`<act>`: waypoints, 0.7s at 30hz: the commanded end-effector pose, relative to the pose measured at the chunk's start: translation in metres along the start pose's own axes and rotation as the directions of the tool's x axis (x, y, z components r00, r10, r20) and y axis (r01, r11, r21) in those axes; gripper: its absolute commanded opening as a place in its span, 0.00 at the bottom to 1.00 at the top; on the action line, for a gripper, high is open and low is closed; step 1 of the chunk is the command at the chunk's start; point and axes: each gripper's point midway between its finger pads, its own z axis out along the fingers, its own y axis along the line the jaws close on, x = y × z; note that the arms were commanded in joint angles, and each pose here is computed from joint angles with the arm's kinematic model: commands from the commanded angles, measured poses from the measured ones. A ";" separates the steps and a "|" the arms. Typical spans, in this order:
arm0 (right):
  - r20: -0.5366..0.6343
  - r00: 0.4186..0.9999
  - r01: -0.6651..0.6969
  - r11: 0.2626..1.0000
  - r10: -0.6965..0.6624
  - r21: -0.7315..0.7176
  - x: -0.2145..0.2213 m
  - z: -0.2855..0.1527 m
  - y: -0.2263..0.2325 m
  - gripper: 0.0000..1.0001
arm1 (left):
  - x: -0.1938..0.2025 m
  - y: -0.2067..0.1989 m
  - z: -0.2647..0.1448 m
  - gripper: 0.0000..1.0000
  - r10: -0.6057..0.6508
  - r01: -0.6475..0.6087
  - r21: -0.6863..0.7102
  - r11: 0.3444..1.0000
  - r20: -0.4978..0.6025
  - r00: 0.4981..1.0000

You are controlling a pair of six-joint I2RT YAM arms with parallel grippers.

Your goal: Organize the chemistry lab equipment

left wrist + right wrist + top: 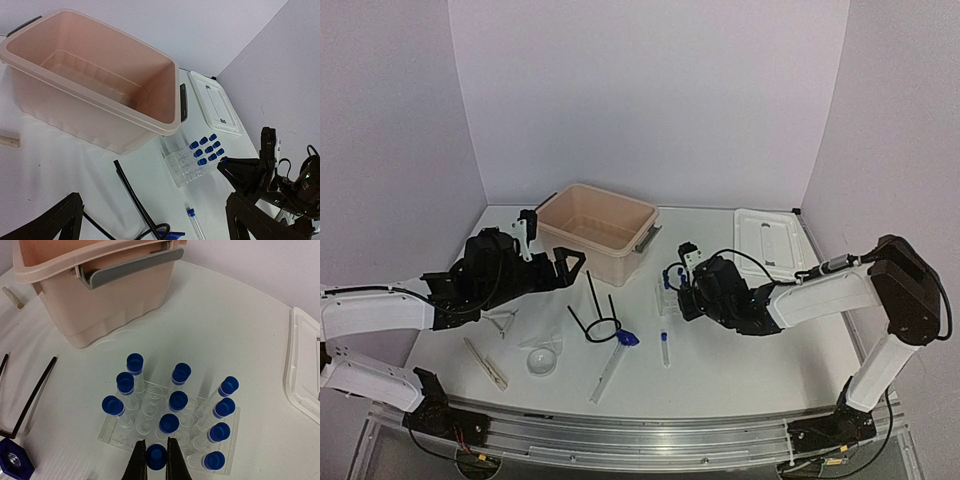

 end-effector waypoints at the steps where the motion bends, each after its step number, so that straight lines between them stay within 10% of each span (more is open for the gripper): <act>1: 0.013 1.000 -0.016 1.000 0.016 0.000 -0.003 0.003 0.003 0.00 | -0.021 -0.015 -0.003 1.00 -0.017 0.015 0.046 0.999 0.058 0.998; 21: -0.005 1.000 -0.019 0.999 0.020 0.026 0.006 0.009 0.001 0.00 | -0.021 -0.014 -0.005 1.00 -0.020 0.018 0.043 0.999 0.061 0.998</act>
